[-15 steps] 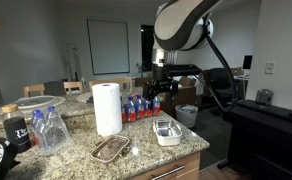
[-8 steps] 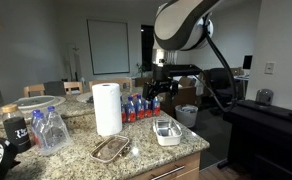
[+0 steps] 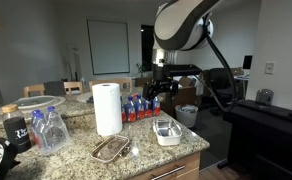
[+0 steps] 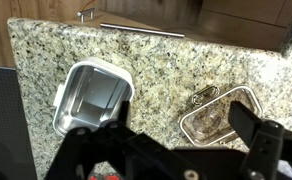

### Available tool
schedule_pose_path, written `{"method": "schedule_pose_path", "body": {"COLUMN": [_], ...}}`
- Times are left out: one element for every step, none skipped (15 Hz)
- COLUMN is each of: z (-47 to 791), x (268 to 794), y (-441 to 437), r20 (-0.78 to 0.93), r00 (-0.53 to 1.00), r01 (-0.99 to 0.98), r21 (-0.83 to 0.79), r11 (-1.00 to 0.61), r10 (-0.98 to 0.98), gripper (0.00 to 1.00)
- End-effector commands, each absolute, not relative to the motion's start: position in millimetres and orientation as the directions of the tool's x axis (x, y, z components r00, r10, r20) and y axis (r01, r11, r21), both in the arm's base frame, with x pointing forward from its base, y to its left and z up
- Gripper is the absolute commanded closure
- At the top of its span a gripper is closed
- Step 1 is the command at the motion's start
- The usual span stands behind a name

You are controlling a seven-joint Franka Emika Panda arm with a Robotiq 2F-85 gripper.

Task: Pick up the bowl and put it on the object

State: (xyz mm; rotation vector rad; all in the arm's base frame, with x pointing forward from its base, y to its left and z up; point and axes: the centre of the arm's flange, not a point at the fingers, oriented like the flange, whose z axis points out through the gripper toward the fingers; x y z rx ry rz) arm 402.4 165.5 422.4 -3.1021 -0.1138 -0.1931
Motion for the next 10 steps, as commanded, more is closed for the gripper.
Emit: {"method": "schedule_pose_path", "body": {"z": [406,402,395,389,382,375,366,359,351,346], "x": [421,426,434,441,449,456,464,471,479,486], "y": [154,148,141,136,131,126,122,118,115,113], "r20": [0.132,0.135,0.138,0.138,0.139,0.143,0.151,0.154,0.159,0.168], "r00": [0.989,0.988,0.988,0.988,0.989,0.989,0.988,0.987,0.986,0.985], "r01": [0.076,0.074,0.073,0.068,0.062,0.058,0.052,0.051,0.057,0.062], "r21": [-0.029,-0.032,-0.039,-0.047,-0.05,-0.056,-0.073,-0.081,-0.092,-0.098], "r11": [-0.997,-0.997,-0.997,-0.997,-0.997,-0.997,-0.996,-0.995,-0.994,-0.993], "r10": [0.072,0.069,0.067,0.061,0.055,0.049,0.04,0.038,0.042,0.045], "gripper": [0.0,0.0,0.0,0.0,0.0,0.0,0.0,0.0,0.0,0.0]}}
